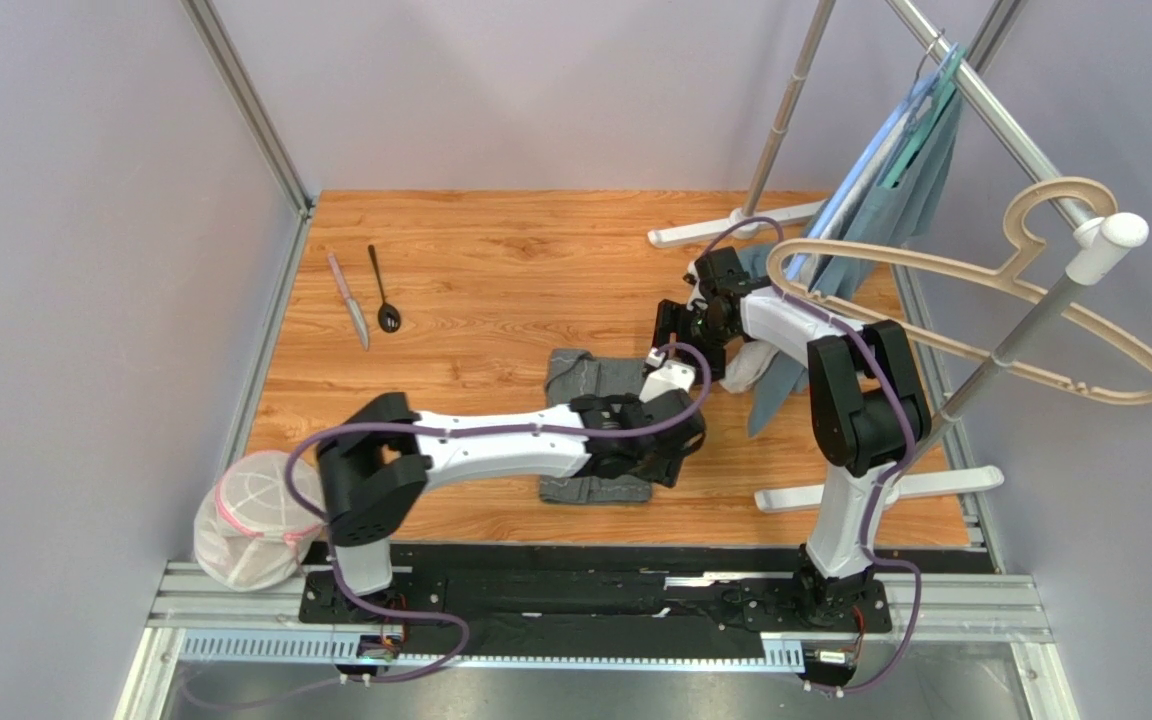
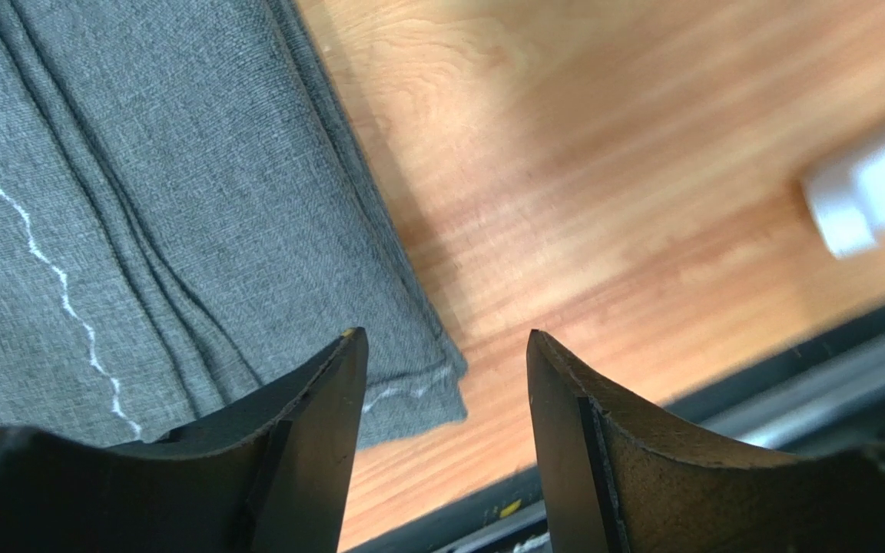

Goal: Fold the napkin into a case and place the utensils inside
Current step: Pick up the 2/3-rectangle-folded napkin from the center of the board.

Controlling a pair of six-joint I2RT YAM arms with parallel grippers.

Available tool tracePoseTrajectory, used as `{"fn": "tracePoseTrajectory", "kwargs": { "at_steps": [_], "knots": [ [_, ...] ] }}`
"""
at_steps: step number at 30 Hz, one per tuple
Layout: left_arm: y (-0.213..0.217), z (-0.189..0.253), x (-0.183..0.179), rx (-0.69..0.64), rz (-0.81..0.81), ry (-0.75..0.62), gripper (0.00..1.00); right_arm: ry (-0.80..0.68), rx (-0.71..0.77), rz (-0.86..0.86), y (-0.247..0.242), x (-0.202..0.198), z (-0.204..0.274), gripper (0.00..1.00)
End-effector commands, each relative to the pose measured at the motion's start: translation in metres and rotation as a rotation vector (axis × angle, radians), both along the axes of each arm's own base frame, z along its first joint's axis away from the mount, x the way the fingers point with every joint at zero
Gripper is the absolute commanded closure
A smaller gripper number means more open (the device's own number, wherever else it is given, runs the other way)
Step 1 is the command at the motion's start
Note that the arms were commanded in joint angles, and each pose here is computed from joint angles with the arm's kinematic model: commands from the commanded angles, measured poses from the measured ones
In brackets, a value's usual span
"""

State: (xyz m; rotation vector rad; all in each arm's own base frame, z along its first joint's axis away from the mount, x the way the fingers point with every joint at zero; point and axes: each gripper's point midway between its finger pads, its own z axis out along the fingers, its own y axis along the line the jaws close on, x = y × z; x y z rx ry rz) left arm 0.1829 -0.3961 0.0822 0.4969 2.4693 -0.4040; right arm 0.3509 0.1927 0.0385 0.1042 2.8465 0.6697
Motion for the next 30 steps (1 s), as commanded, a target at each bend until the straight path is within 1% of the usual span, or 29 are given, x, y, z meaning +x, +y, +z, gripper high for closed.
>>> {"fn": "tracePoseTrajectory", "kwargs": {
  "at_steps": [1, 2, 3, 4, 5, 6, 10, 11, 12, 13, 16, 18, 20, 22, 23, 25, 26, 28, 29, 30],
  "knots": [
    [0.009, -0.009, 0.007, 0.184, 0.132, -0.039, 0.38, -0.069, -0.004, 0.0, -0.002, 0.005, 0.018, 0.27],
    [0.008, -0.022, 0.005, 0.242, 0.136, -0.066, 0.38, -0.06, -0.003, -0.006, -0.003, 0.003, 0.017, 0.27],
    [0.015, -0.026, 0.002, 0.294, 0.156, -0.063, 0.37, -0.064, 0.002, -0.008, -0.002, 0.003, 0.019, 0.27],
    [0.007, -0.021, 0.002, 0.291, 0.16, -0.069, 0.36, -0.064, 0.003, -0.009, -0.001, 0.003, 0.02, 0.27],
    [0.013, -0.033, 0.0, 0.351, 0.164, -0.057, 0.36, -0.066, 0.006, -0.01, -0.001, 0.003, 0.02, 0.27],
    [0.009, -0.031, 0.001, 0.342, 0.184, -0.059, 0.36, -0.066, 0.006, -0.01, -0.002, 0.003, 0.021, 0.27],
    [0.011, -0.045, -0.002, 0.389, 0.202, -0.043, 0.37, -0.076, 0.001, -0.012, -0.004, 0.002, 0.023, 0.27],
    [0.017, -0.05, -0.004, 0.421, 0.207, -0.037, 0.38, -0.078, -0.002, -0.013, -0.004, 0.002, 0.024, 0.27],
    [0.018, -0.052, -0.004, 0.425, 0.216, -0.032, 0.4, -0.077, -0.002, -0.01, -0.004, 0.0, 0.023, 0.27],
    [0.019, -0.055, -0.005, 0.432, 0.215, -0.027, 0.42, -0.08, 0.0, -0.011, -0.005, 0.0, 0.025, 0.27],
    [0.021, -0.061, -0.007, 0.455, 0.206, -0.021, 0.54, -0.076, 0.008, -0.012, -0.004, -0.003, 0.023, 0.27],
    [0.023, -0.063, -0.008, 0.464, 0.2, -0.012, 0.74, -0.075, 0.02, -0.009, -0.003, -0.005, 0.023, 0.27],
    [0.023, -0.053, -0.009, 0.438, 0.196, -0.007, 0.85, -0.068, 0.052, -0.004, 0.001, -0.011, 0.02, 0.26],
    [0.027, -0.049, -0.012, 0.42, 0.188, 0.004, 0.87, -0.069, 0.087, -0.008, 0.005, -0.015, 0.022, 0.24],
    [0.022, -0.037, -0.012, 0.361, 0.184, 0.011, 0.89, -0.061, 0.121, 0.004, 0.009, -0.022, 0.019, 0.23],
    [0.03, -0.036, -0.013, 0.34, 0.178, 0.029, 0.9, -0.06, 0.154, 0.003, 0.013, -0.025, 0.022, 0.21],
    [0.025, -0.026, -0.014, 0.283, 0.172, 0.047, 0.92, -0.049, 0.187, 0.005, 0.017, -0.029, 0.022, 0.21],
    [0.03, -0.028, -0.016, 0.254, 0.157, 0.076, 0.94, -0.039, 0.216, 0.008, 0.022, -0.034, 0.022, 0.2],
    [0.022, -0.019, -0.018, 0.192, 0.147, 0.088, 0.94, -0.024, 0.244, 0.004, 0.027, -0.039, 0.021, 0.2],
    [0.028, -0.024, -0.021, 0.194, 0.144, 0.098, 0.94, -0.017, 0.257, 0.0, 0.029, -0.04, 0.02, 0.2]
  ]
}}
